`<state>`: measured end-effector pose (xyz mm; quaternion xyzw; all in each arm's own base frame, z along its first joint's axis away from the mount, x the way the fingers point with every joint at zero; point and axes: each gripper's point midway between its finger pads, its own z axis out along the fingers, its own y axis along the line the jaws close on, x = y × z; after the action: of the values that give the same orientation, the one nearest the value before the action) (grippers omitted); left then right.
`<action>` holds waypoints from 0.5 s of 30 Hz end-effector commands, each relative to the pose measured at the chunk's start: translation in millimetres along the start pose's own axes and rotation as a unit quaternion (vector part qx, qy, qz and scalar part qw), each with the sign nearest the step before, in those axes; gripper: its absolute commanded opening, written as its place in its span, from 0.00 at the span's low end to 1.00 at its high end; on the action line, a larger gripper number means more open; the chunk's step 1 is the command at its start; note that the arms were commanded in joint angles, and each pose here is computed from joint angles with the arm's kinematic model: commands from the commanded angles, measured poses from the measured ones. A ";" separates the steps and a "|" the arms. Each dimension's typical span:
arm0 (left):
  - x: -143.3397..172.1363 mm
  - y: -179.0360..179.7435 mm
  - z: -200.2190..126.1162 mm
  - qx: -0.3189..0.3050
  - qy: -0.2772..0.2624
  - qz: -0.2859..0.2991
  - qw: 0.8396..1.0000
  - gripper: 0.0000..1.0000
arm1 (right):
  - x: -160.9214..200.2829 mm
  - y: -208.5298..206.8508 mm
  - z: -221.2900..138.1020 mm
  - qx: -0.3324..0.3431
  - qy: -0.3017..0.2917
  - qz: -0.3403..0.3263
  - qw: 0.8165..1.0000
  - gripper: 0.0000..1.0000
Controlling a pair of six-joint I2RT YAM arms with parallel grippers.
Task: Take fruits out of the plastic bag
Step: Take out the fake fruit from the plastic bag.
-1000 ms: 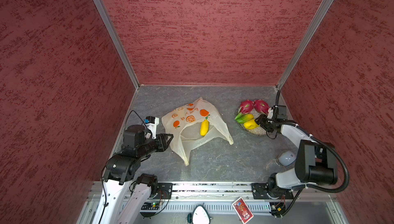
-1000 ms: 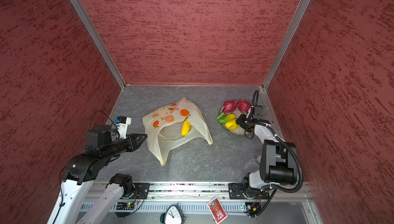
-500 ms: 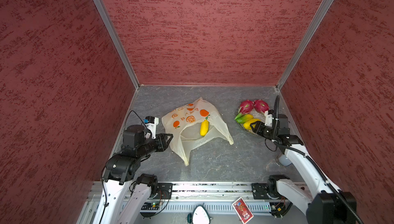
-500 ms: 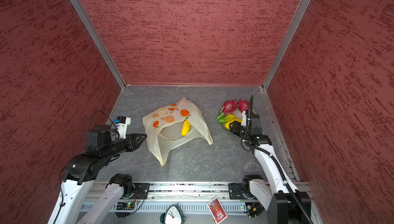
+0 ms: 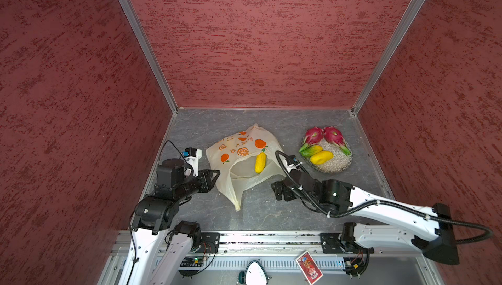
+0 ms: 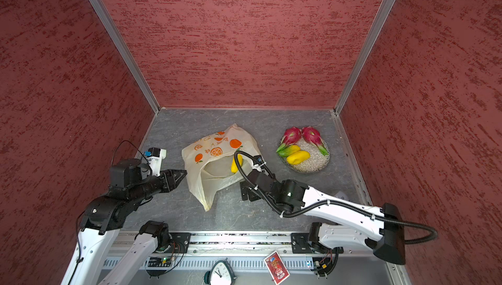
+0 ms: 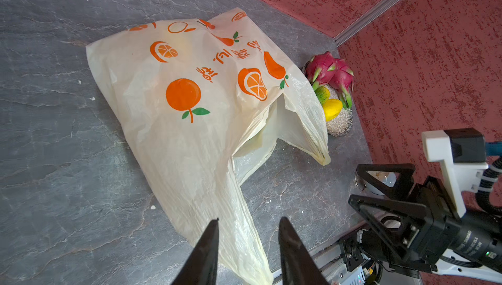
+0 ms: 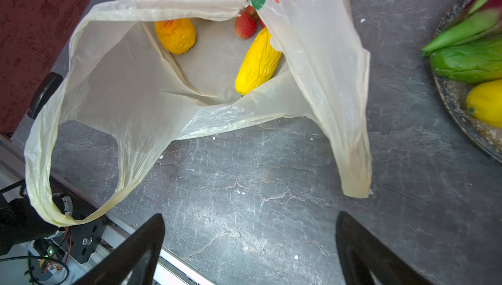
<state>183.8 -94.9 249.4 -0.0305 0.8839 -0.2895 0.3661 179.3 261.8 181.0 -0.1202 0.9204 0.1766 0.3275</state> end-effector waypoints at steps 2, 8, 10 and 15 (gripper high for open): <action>2.4 -3.2 -3.6 0.006 -0.010 0.015 1.000 0.38 | 8.2 -22.0 5.0 0.046 -0.019 0.051 0.997 0.99; 2.5 -7.0 -8.0 0.013 -0.018 0.023 0.999 0.38 | 26.2 -25.4 -1.2 -0.050 -0.048 0.122 0.990 0.99; 2.6 -7.0 -7.3 0.014 -0.017 0.023 1.000 0.38 | 27.8 -32.3 -6.9 -0.067 -0.066 0.152 0.984 0.99; 2.5 -5.7 -4.9 0.013 -0.012 0.019 1.000 0.38 | 27.3 -49.4 -12.4 -0.065 -0.096 0.213 0.970 0.99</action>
<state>175.3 -98.2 256.5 -0.0137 0.8756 -0.2956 0.3819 159.8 209.3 146.9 0.0144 0.8975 0.2768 0.3430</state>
